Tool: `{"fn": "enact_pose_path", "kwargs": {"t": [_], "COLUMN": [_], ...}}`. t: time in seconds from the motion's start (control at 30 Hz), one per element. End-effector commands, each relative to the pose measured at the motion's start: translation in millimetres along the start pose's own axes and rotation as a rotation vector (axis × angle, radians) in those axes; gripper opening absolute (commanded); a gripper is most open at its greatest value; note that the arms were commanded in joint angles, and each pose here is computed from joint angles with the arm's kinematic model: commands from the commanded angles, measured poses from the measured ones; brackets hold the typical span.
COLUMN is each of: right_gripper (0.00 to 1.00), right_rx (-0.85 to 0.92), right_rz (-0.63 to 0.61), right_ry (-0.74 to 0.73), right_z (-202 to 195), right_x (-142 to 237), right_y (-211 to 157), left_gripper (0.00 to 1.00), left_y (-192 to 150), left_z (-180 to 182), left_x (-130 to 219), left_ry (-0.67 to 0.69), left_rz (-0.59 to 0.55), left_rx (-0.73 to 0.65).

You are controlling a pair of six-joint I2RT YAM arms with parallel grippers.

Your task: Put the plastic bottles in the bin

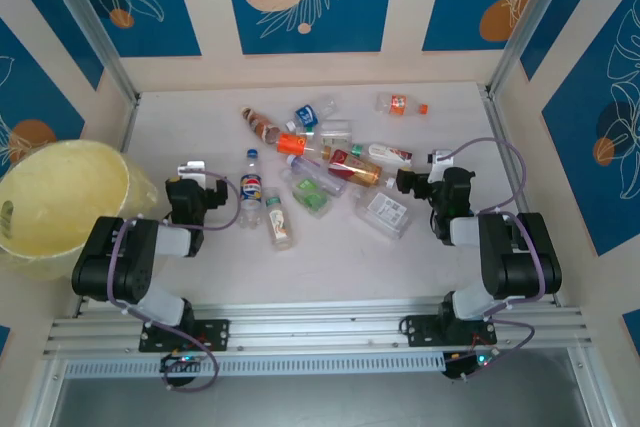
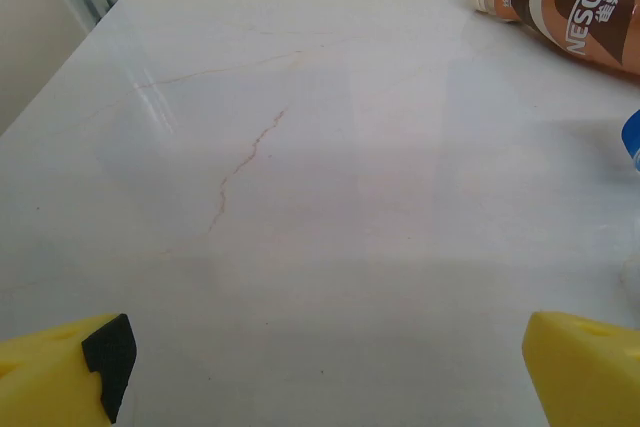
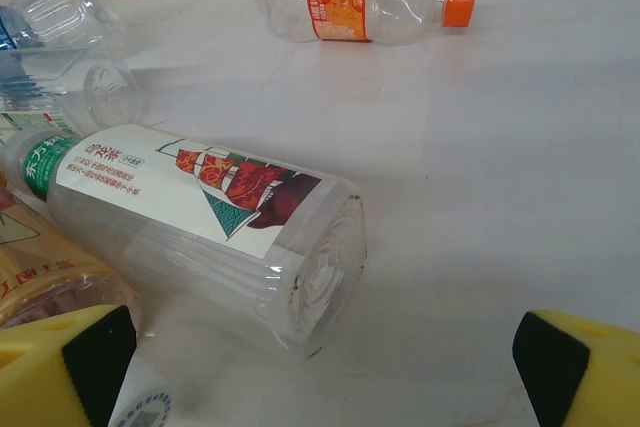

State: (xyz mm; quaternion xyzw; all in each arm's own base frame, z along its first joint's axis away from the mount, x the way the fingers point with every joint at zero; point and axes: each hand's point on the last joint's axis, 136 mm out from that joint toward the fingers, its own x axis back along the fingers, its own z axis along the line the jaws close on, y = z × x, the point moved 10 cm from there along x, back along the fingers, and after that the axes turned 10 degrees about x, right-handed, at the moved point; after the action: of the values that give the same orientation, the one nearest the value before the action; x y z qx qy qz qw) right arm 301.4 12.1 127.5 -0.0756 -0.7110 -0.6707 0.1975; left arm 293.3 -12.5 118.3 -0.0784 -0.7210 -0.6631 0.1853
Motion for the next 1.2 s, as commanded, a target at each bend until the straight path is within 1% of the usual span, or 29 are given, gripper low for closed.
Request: {"fn": "enact_pose_path", "kwargs": {"t": [0.0,0.97,1.1,1.17], "right_gripper": [0.99,0.99,0.99,0.99], "right_rx": [0.009,0.015,0.008,0.017], "right_rz": [-0.012,-0.019,-0.017,-0.031], "right_ry": [0.017,0.017,0.002,0.021], "right_z": [-0.6,-0.1,-0.8,0.7], "right_x": [-2.5,-1.3,-0.6,5.0], "right_y": [4.5,4.4,5.6,11.9], "left_gripper": [1.0,1.0,1.0,1.0], "left_y": [7.7,7.4,14.0,23.5], "left_z": [-4.2,-4.1,-6.4,-7.0], "left_x": [-1.1,-0.6,-0.3,3.6], "left_ry": [-0.024,-0.025,-0.043,-0.04], "left_rz": [-0.032,-0.033,-0.021,-0.012], "left_rx": [-0.008,-0.008,-0.018,-0.022]}}
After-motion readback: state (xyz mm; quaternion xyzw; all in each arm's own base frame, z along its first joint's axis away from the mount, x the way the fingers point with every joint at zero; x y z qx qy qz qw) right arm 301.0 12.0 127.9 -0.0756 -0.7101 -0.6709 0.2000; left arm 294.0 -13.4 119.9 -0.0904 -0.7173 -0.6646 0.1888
